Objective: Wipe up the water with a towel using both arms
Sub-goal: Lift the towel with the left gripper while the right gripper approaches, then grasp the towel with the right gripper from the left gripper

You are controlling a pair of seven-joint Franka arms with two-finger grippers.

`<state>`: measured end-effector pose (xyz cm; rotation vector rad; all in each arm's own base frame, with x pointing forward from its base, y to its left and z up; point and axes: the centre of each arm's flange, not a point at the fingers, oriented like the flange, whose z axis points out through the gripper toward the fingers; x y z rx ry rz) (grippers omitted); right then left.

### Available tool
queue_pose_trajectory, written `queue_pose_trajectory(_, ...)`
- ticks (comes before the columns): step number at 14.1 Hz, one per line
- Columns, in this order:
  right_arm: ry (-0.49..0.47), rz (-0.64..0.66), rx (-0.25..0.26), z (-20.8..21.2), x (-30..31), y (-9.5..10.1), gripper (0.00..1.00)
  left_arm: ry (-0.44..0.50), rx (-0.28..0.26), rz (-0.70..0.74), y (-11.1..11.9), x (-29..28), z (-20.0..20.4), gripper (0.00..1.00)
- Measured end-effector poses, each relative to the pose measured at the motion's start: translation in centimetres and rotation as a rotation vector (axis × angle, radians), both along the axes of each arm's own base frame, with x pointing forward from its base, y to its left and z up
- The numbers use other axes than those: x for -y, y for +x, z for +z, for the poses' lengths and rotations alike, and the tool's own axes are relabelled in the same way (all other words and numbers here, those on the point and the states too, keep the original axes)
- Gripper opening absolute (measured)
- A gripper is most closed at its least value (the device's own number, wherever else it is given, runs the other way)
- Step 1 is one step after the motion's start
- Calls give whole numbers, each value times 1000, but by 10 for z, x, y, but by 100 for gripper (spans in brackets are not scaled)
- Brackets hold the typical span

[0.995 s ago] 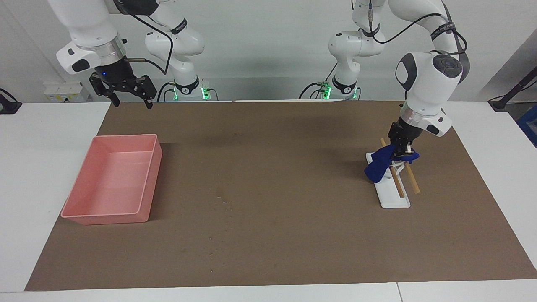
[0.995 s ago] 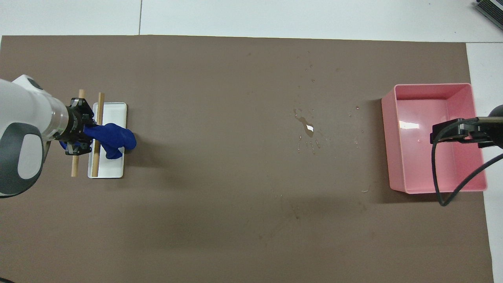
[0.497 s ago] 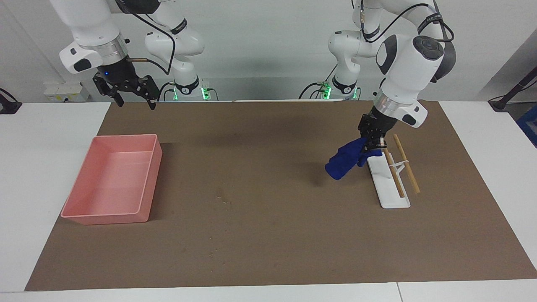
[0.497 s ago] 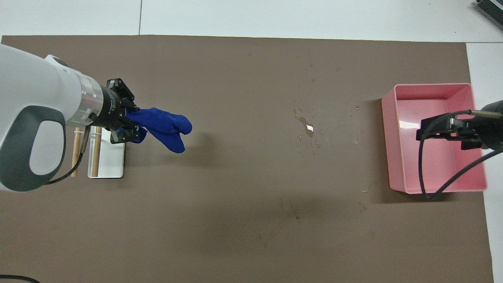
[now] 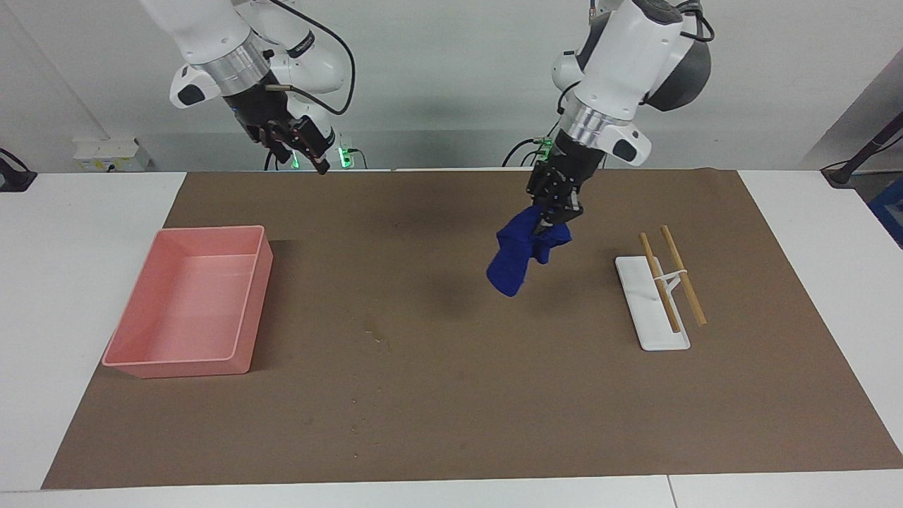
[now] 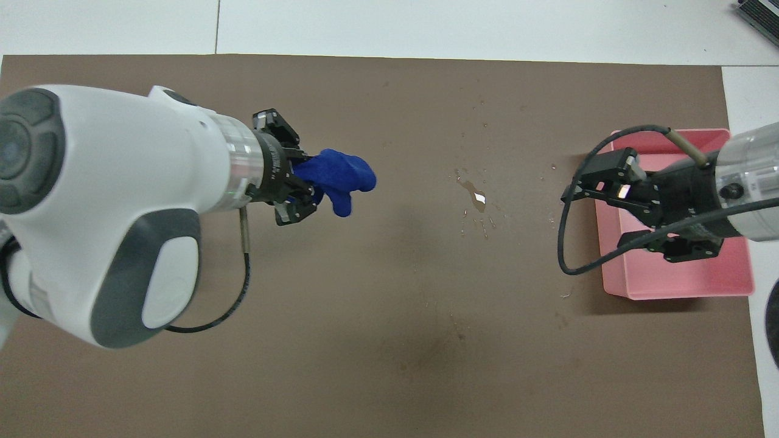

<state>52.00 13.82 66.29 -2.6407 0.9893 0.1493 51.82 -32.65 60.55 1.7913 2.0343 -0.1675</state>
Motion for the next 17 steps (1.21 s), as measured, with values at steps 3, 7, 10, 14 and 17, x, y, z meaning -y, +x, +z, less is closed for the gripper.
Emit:
queue_pose_trajectory(3,48,-153,-36,4,-30,-1,99,-82,40,40,-19,40,23,20)
queue_pose_trajectory(7,75,-293,-78,0,-60,0,95,-135,85,59,-63,97,46,20)
queue_pose_trajectory(10,89,-376,-120,-6,-80,8,90,-142,85,74,-98,133,48,20)
queue_pose_trajectory(14,96,-397,-128,-4,-77,14,89,-152,98,102,-110,144,56,20)
queue_pose_trajectory(17,87,-395,-144,-8,-76,14,89,-161,97,104,-114,146,63,20)
